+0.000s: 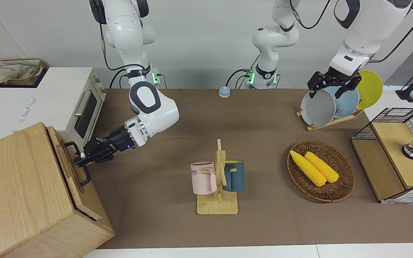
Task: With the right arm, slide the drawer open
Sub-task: 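Close the right gripper around the black bar handle of the drawer, then pull the handle toward the robot with the right gripper, sliding the drawer out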
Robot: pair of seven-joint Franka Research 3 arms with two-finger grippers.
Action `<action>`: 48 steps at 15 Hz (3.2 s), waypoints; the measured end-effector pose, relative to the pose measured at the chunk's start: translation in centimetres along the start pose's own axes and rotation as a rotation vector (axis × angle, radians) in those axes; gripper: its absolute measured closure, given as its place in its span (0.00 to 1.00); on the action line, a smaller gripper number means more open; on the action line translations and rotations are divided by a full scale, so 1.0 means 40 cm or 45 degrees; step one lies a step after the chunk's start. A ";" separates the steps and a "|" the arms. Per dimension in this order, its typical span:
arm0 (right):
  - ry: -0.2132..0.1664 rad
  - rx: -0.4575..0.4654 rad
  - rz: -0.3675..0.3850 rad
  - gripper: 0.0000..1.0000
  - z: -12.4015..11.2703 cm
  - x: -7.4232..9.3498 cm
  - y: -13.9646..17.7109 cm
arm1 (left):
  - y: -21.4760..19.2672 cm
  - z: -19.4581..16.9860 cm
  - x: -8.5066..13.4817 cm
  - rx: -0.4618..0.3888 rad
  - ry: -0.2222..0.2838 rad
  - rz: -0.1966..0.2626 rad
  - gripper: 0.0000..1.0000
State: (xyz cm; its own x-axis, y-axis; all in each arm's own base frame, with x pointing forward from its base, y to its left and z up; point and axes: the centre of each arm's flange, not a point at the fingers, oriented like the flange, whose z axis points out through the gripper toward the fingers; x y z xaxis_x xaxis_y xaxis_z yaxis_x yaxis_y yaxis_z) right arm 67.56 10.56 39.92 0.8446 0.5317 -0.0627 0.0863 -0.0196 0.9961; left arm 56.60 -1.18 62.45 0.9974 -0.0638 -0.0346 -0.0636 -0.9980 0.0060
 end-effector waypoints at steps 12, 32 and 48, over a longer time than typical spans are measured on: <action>-0.066 -0.017 0.006 0.81 -0.144 0.021 -0.014 | 0.000 0.000 0.000 0.000 0.000 0.000 0.00; -0.108 0.043 0.014 0.81 -0.561 0.033 -0.030 | 0.000 0.000 0.000 0.000 0.000 0.000 0.00; -0.099 0.055 0.008 0.70 -0.628 0.031 -0.037 | 0.000 0.000 0.000 0.000 0.000 0.000 0.00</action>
State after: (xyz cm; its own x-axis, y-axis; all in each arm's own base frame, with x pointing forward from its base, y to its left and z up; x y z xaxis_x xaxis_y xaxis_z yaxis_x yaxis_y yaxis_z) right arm 55.21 32.52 39.95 0.8836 0.4641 -0.0625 0.1018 -0.0601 0.9930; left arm 56.60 -1.18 62.45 0.9974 -0.0638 -0.0346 -0.0636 -0.9980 0.0060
